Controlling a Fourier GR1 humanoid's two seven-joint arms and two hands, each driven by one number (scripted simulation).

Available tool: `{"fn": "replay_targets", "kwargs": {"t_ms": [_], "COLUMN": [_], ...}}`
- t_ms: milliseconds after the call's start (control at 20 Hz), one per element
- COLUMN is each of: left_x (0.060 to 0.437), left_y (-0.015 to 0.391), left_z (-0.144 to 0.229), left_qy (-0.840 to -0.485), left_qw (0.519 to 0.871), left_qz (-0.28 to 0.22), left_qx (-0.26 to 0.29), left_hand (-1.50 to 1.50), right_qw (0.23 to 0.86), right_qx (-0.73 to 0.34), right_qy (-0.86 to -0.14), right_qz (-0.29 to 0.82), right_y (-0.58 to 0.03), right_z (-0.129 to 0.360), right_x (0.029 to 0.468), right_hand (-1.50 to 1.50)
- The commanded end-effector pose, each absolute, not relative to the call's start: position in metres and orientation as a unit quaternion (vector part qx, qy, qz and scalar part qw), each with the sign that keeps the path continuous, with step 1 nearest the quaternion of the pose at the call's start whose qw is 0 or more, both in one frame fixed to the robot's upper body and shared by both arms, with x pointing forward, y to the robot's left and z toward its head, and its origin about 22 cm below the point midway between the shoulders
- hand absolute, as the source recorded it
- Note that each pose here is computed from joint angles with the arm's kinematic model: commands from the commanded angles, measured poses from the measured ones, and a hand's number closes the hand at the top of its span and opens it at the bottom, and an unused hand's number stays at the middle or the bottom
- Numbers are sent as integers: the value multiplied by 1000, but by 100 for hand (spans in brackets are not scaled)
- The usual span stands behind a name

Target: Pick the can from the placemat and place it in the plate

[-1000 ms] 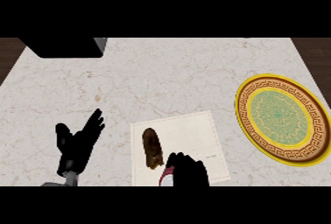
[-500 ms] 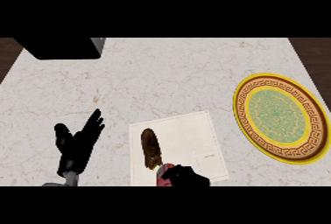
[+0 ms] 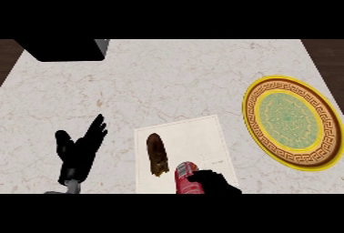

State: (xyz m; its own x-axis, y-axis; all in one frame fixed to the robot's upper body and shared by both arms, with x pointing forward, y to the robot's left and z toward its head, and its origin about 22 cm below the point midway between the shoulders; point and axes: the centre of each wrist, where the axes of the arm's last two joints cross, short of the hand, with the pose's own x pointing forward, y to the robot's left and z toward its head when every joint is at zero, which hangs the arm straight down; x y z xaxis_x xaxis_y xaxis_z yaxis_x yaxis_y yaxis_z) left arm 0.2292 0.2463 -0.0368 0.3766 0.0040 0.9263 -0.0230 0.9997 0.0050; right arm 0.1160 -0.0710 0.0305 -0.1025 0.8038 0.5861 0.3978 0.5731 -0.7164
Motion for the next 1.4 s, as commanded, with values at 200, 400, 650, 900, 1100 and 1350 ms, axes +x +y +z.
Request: {"fn": "replay_targets", "kwargs": {"t_ms": [200, 400, 650, 900, 1100, 1350], "left_x": [241, 234, 236, 241, 250, 251], "left_y": [239, 236, 234, 228, 226, 225], "left_z": [-37, -30, -37, -30, -15, -26], "left_qy": [-564, -564, -562, -564, -562, -558], "left_qw": [826, 826, 827, 825, 827, 829], "left_qz": [-8, -2, -5, -11, -15, -18], "left_qx": [9, 4, -8, -6, -4, -10], "left_hand": [0, 0, 0, 0, 0, 0], "right_qw": [533, 506, 497, 502, 506, 622], "right_qx": [-424, -485, -512, -525, -524, -519], "right_qy": [-731, -714, -700, -687, -685, -582], "right_qz": [42, -3, -14, -18, -9, 70], "right_y": [-151, -208, -262, -299, -312, -355], "right_z": [55, 66, 52, 64, 44, 27], "right_x": [146, 180, 217, 258, 271, 281], "right_hand": [150, 150, 150, 150, 150, -150]}}
